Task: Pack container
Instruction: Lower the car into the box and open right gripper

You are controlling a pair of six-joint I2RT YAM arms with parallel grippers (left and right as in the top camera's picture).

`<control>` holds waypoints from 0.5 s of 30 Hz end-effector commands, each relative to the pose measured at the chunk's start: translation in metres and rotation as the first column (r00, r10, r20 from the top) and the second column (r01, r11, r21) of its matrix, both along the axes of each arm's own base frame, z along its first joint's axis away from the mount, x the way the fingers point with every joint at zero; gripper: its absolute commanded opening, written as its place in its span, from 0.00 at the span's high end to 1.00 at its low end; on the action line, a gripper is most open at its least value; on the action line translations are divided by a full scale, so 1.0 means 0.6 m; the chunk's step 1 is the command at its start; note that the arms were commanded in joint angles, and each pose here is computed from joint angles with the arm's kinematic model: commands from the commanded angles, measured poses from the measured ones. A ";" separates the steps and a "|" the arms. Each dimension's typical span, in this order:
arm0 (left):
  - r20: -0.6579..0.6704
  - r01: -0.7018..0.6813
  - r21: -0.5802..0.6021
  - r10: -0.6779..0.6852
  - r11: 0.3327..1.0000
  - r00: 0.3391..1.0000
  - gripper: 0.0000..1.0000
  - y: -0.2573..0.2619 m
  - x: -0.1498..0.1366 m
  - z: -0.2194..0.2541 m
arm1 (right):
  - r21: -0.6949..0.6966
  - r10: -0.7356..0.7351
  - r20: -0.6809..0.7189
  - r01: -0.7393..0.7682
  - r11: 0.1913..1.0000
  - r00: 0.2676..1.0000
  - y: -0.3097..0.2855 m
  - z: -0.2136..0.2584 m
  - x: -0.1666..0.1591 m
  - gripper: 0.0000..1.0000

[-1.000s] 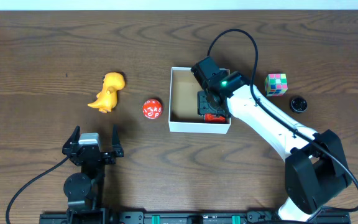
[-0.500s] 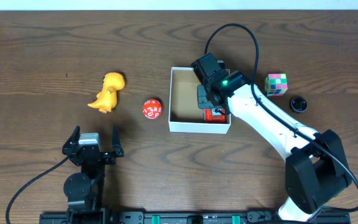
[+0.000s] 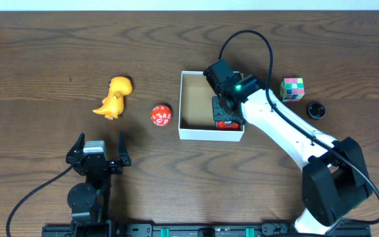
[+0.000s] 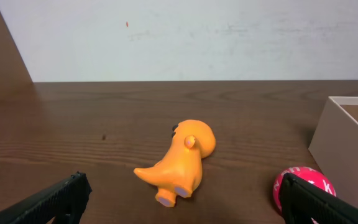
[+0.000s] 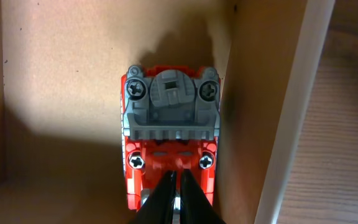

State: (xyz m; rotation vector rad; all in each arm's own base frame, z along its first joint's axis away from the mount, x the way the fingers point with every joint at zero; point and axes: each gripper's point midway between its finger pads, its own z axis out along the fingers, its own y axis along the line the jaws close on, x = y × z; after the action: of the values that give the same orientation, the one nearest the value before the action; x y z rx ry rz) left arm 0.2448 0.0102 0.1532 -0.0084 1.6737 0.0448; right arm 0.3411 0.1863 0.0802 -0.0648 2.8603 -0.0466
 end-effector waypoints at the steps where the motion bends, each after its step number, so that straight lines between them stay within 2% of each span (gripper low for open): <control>1: -0.046 0.014 -0.005 -0.014 1.000 0.999 0.02 -0.004 -0.001 -0.025 | 0.033 0.000 -0.005 0.000 0.999 1.000 0.008 0.008 0.003 0.94; 7: -0.046 0.014 -0.005 -0.014 1.000 0.999 0.02 -0.004 -0.001 -0.025 | 0.077 -0.019 -0.031 0.022 0.997 0.999 0.019 0.007 -0.004 0.97; 15: -0.045 0.014 -0.005 -0.014 1.000 0.999 0.02 -0.004 -0.001 -0.025 | 0.069 -0.045 -0.061 0.049 0.996 0.997 0.012 0.007 -0.017 0.99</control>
State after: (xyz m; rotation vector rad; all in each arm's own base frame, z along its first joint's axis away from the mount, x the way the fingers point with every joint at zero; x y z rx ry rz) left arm 0.2448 0.0102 0.1532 -0.0084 1.6737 0.0448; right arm 0.3274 0.1921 0.0768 -0.0319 2.9293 0.0211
